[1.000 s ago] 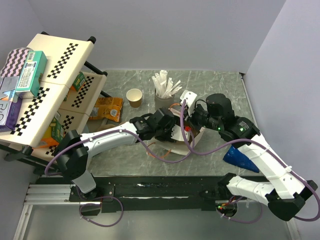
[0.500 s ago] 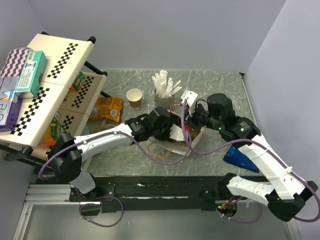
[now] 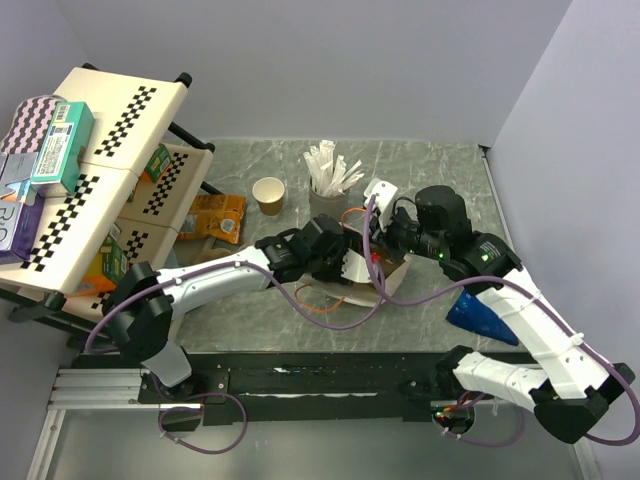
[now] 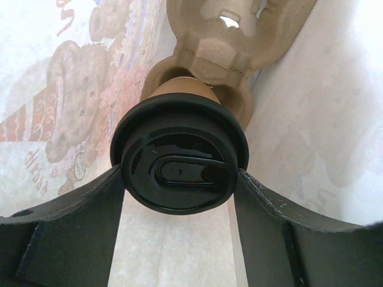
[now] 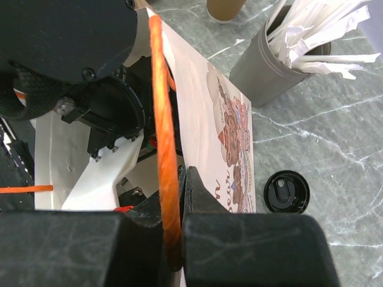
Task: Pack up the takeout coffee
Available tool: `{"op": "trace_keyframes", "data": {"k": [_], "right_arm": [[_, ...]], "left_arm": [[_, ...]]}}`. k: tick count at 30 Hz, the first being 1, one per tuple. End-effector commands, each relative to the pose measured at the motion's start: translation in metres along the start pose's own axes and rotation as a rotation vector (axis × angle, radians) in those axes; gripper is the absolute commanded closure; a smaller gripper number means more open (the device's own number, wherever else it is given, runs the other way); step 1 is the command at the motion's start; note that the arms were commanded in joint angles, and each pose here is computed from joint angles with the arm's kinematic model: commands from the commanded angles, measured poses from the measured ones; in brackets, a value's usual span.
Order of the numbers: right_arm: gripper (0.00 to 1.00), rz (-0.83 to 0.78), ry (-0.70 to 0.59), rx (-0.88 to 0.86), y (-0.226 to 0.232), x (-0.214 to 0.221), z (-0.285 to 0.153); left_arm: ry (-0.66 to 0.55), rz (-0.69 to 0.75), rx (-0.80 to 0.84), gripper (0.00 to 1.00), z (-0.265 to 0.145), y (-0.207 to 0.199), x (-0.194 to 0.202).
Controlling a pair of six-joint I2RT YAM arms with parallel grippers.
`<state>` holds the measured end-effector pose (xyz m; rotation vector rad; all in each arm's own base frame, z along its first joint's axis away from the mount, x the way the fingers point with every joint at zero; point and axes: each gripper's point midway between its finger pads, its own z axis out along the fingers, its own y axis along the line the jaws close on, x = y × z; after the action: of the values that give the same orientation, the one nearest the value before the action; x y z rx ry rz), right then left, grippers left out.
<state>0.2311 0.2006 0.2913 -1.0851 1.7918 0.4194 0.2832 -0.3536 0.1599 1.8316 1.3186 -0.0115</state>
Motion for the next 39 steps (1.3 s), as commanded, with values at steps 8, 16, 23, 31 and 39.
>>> {"op": "trace_keyframes", "data": {"k": [8, 16, 23, 31, 39], "right_arm": [[1.00, 0.083, -0.030, -0.044, 0.000, -0.007, -0.003], [1.00, 0.105, -0.011, -0.032, -0.007, -0.001, -0.001], [1.00, 0.120, 0.003, -0.028, -0.011, 0.004, -0.002], [1.00, 0.138, 0.005, -0.008, -0.019, 0.005, -0.003], [1.00, 0.169, 0.025, 0.043, -0.031, 0.011, -0.004]], "left_arm": [[-0.050, 0.002, -0.010, 0.99, 0.013, 0.007, -0.001], [-0.029, -0.020, 0.039, 0.99, 0.030, 0.003, 0.009], [-0.035, -0.019, 0.046, 0.99, 0.043, 0.008, 0.008], [-0.039, -0.048, 0.133, 0.99, 0.054, 0.006, 0.005], [-0.051, -0.037, 0.162, 0.85, 0.059, 0.006, 0.001]]}}
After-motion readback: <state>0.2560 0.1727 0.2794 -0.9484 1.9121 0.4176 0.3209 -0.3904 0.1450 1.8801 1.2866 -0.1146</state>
